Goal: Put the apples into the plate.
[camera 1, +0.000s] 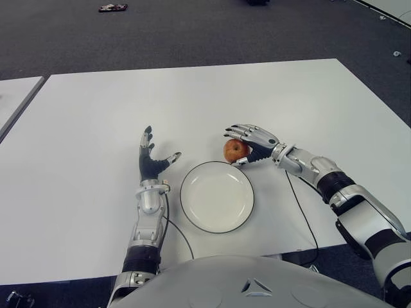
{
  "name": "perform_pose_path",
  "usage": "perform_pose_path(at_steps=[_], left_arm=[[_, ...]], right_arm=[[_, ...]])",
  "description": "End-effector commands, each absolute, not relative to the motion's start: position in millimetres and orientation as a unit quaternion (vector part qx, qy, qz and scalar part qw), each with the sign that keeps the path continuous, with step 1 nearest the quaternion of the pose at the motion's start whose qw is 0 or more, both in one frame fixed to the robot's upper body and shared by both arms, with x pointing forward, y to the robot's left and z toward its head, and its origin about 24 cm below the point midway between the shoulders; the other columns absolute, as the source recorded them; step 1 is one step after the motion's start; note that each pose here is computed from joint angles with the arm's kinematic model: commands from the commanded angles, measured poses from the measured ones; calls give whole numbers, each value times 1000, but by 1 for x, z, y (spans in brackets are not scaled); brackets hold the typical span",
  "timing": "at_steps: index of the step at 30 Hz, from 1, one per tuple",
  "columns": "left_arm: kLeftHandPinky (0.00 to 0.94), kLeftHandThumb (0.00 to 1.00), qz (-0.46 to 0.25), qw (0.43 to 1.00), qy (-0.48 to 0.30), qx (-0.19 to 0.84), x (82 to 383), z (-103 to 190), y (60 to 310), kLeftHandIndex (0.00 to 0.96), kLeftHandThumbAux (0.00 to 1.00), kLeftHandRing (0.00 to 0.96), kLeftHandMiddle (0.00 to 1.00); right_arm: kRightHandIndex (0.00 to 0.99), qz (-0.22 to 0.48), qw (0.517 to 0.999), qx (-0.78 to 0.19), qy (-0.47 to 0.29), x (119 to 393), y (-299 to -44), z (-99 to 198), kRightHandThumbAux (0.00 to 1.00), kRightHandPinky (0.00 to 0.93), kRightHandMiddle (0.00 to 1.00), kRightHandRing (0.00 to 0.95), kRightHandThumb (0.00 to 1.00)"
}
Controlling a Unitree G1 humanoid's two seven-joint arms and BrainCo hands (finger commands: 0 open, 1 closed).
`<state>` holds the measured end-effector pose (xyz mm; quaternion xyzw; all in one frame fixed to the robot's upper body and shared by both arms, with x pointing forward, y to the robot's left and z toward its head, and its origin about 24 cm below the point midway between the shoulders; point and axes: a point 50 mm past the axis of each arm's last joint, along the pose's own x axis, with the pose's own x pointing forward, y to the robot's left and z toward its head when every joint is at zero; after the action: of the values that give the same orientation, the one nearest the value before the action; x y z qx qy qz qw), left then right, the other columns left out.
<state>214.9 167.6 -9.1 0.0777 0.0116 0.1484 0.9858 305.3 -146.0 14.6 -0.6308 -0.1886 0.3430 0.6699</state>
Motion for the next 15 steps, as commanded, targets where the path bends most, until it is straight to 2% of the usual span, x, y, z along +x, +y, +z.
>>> perform_pose_path(at_steps=[1, 4, 6, 7, 8, 9, 10, 11, 13, 14, 15], left_arm=[[0, 0, 155, 985, 15, 80, 216, -10, 168, 0, 584, 0, 0], [0, 0, 155, 985, 13, 81, 216, -9, 168, 0, 582, 0, 0], [0, 0, 156, 984, 12, 81, 216, -9, 168, 0, 581, 0, 0], [0, 0, 157, 984, 12, 81, 216, -8, 167, 0, 581, 0, 0], [0, 0, 157, 984, 12, 81, 216, -8, 167, 0, 583, 0, 0], [0, 0, 158, 984, 12, 81, 217, -8, 167, 0, 584, 0, 0], [0, 0, 158, 984, 12, 81, 217, -8, 167, 0, 587, 0, 0], [0, 0, 159, 984, 11, 81, 216, -7, 167, 0, 589, 0, 0], [0, 0, 159, 984, 11, 80, 216, -7, 167, 0, 593, 0, 0], [0, 0, 160, 984, 11, 80, 216, -7, 167, 0, 595, 0, 0], [0, 1, 160, 984, 10, 81, 216, -7, 167, 0, 595, 0, 0]], right_arm=[[0, 365, 655, -640, -167, 298, -150, 2, 362, 0, 0, 0, 127], [0, 363, 658, -638, -169, 299, -151, 2, 368, 0, 0, 0, 124], [2, 361, 660, -637, -168, 299, -151, 2, 395, 77, 1, 17, 145], [20, 356, 664, -636, -167, 299, -151, 2, 420, 146, 42, 70, 210], [79, 354, 666, -636, -166, 299, -152, 1, 442, 229, 141, 166, 276], [100, 347, 670, -636, -164, 300, -154, 0, 450, 259, 176, 200, 300], [177, 343, 672, -636, -163, 300, -156, -1, 467, 361, 289, 315, 370], [227, 336, 676, -635, -163, 301, -159, -2, 477, 427, 362, 388, 416], [329, 327, 682, -632, -165, 302, -160, -2, 490, 535, 478, 494, 530], [365, 325, 684, -631, -167, 302, -161, -2, 565, 583, 528, 541, 597], [377, 323, 687, -627, -173, 302, -159, -1, 592, 600, 547, 557, 621]])
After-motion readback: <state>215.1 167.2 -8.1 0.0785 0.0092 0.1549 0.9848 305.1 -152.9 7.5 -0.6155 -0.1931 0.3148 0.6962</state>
